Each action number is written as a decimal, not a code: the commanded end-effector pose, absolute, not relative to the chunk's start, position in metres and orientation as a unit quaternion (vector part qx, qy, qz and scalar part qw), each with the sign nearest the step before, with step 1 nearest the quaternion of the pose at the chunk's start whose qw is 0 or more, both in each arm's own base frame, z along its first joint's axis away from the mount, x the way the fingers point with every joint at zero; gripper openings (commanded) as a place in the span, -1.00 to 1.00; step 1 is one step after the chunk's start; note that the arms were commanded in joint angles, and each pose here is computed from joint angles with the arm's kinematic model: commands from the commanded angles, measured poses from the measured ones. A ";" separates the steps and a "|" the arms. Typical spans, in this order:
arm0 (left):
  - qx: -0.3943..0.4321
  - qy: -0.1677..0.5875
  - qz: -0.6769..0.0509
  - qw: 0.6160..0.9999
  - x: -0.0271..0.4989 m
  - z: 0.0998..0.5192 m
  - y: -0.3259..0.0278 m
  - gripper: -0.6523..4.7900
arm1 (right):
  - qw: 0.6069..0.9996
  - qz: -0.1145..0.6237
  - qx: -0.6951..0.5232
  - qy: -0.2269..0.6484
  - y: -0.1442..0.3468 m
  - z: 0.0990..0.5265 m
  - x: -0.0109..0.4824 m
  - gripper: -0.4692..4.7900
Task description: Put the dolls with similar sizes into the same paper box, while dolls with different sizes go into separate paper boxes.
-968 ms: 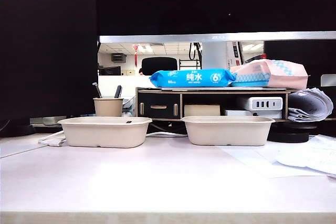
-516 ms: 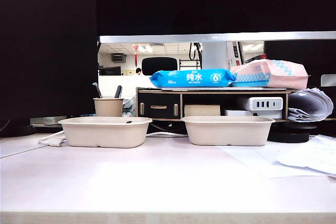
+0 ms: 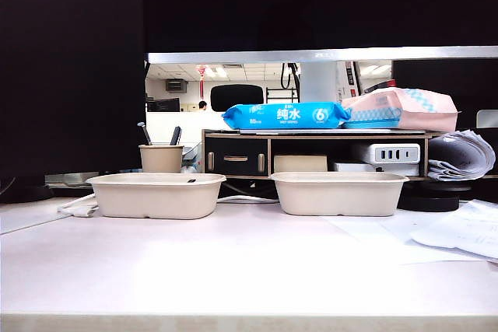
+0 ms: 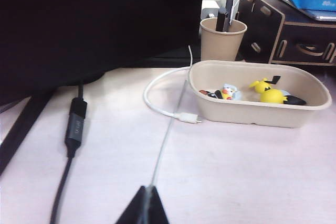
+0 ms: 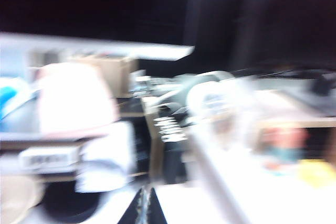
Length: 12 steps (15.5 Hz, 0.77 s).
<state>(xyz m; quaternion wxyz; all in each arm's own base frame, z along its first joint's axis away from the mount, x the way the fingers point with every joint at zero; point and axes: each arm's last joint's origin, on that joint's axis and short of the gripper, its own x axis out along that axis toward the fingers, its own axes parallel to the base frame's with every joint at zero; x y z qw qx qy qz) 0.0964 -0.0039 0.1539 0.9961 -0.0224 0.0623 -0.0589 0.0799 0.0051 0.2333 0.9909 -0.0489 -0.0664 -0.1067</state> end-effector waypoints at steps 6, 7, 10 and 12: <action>-0.022 0.057 -0.060 0.996 0.097 0.155 -0.004 -0.78 | 0.998 -0.059 0.006 -0.031 0.001 0.172 0.099 -0.84; -0.022 0.057 -0.060 0.996 0.097 0.155 -0.004 -0.78 | 0.999 -0.045 0.005 -0.024 0.001 0.171 0.099 -0.84; -0.022 0.057 -0.060 0.996 0.097 0.155 -0.004 -0.78 | 0.999 -0.036 0.005 -0.029 0.002 0.171 0.097 -0.84; -0.022 0.057 -0.060 0.996 0.097 0.155 -0.004 -0.78 | 0.999 -0.042 0.004 -0.031 0.001 0.172 0.097 -0.84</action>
